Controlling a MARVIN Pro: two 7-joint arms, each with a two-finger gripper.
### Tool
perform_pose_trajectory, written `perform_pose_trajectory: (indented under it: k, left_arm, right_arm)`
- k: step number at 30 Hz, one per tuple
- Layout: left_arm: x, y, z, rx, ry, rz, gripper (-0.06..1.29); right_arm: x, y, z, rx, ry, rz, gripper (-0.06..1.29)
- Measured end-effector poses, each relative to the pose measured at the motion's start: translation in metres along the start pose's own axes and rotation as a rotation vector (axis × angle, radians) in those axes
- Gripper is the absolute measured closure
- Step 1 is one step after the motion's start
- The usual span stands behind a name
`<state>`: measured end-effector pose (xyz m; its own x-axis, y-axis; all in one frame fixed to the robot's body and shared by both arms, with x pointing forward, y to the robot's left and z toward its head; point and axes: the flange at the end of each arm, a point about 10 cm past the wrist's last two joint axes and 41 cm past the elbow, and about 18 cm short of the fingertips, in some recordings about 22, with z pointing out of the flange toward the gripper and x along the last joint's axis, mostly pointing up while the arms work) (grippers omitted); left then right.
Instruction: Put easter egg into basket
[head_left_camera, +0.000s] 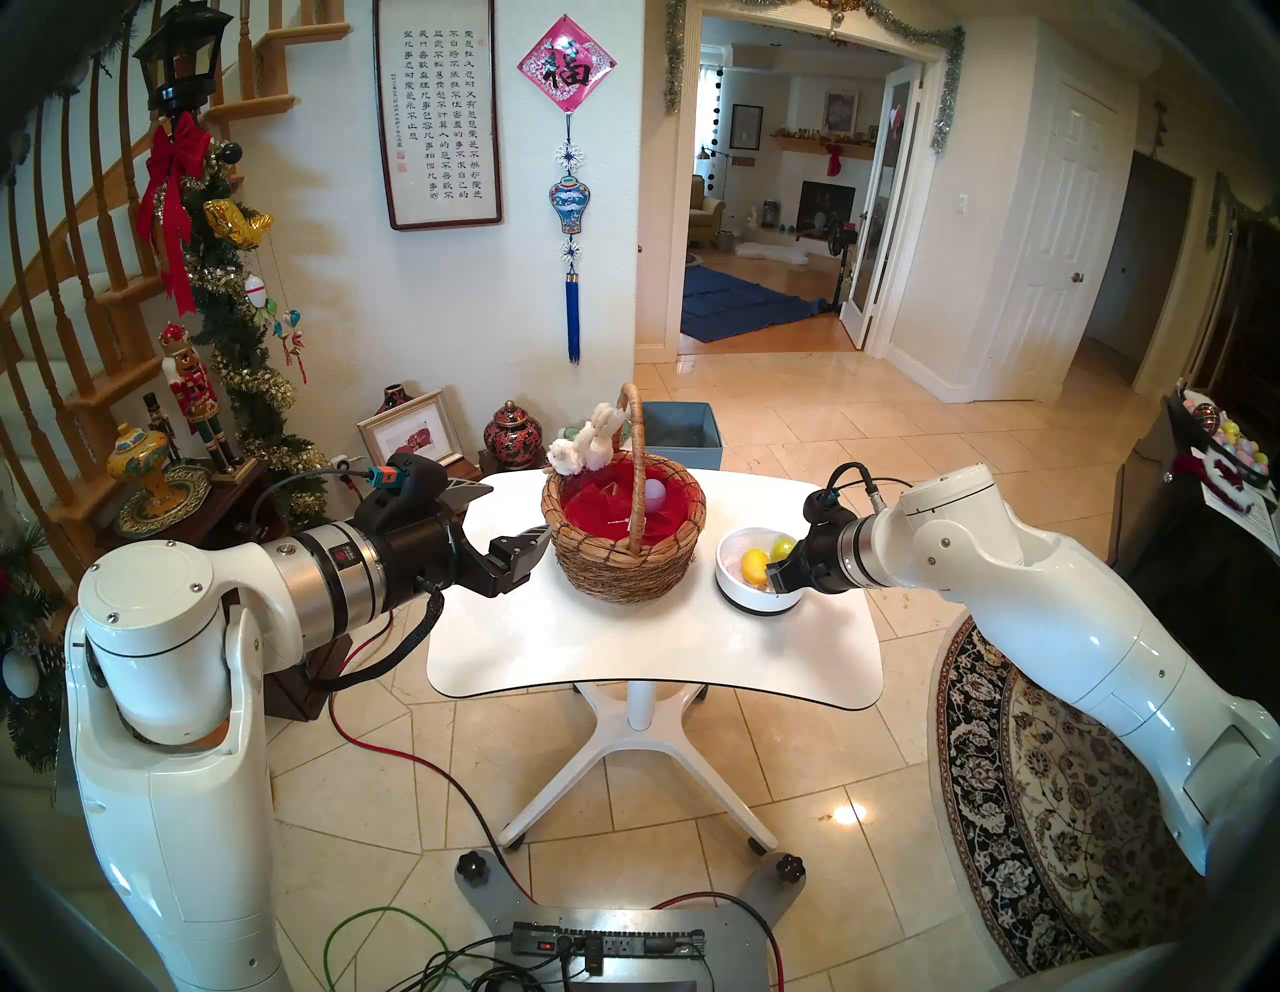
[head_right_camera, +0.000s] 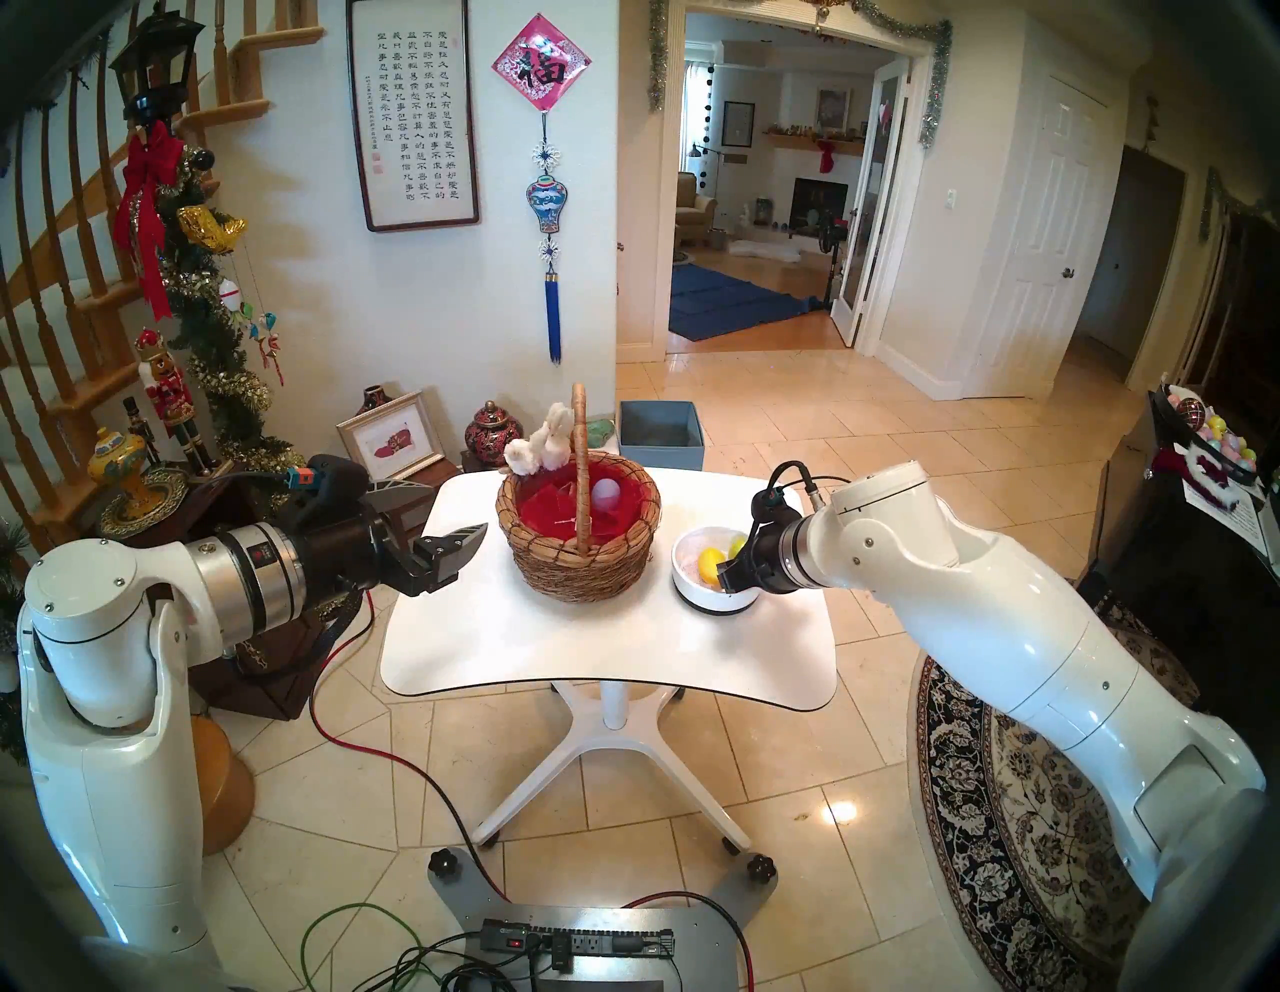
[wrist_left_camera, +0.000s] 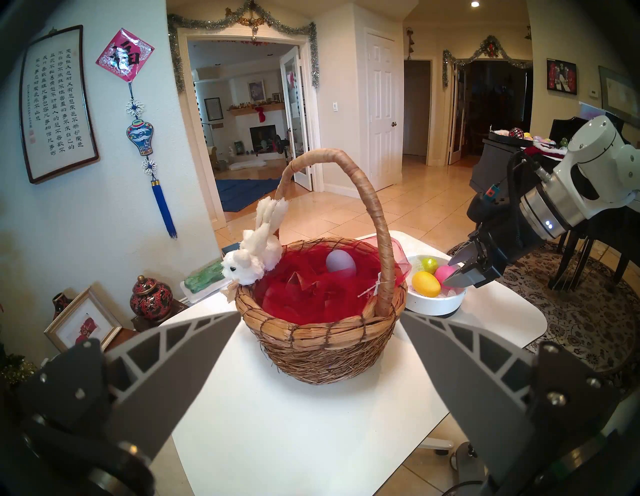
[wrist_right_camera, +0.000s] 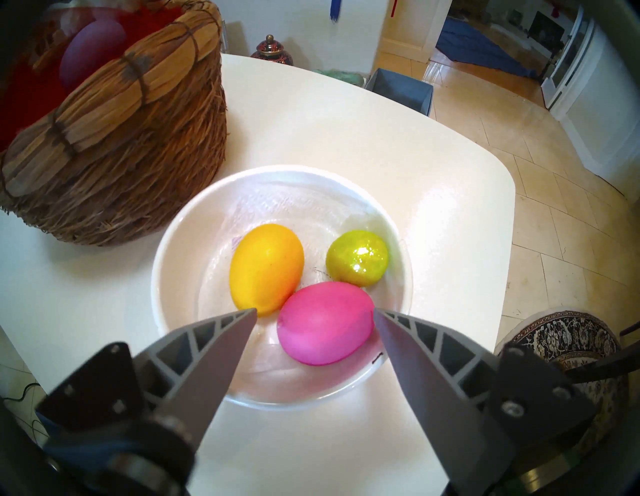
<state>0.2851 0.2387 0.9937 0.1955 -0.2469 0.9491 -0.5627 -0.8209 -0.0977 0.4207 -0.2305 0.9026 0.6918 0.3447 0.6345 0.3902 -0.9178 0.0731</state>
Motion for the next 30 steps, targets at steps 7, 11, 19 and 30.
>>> perform_pose_trajectory:
  k: [7, 11, 19, 30]
  left_arm:
    - [0.000, 0.000, 0.000, 0.000, 0.000, 0.000, -0.03]
    - [0.000, 0.000, 0.000, 0.000, 0.000, 0.000, -0.03]
    - [0.000, 0.000, 0.000, 0.000, 0.000, 0.000, -0.03]
    - [0.000, 0.000, 0.000, 0.000, 0.000, 0.000, -0.03]
  right_arm:
    - [-0.002, -0.003, 0.002, -0.005, -0.014, -0.015, 0.35]
    - [-0.001, -0.004, 0.003, -0.011, -0.017, -0.025, 0.35]
    - [-0.001, -0.003, 0.005, -0.023, -0.022, -0.037, 0.51]
    - [0.010, 0.000, -0.005, -0.050, 0.007, -0.051, 0.61]
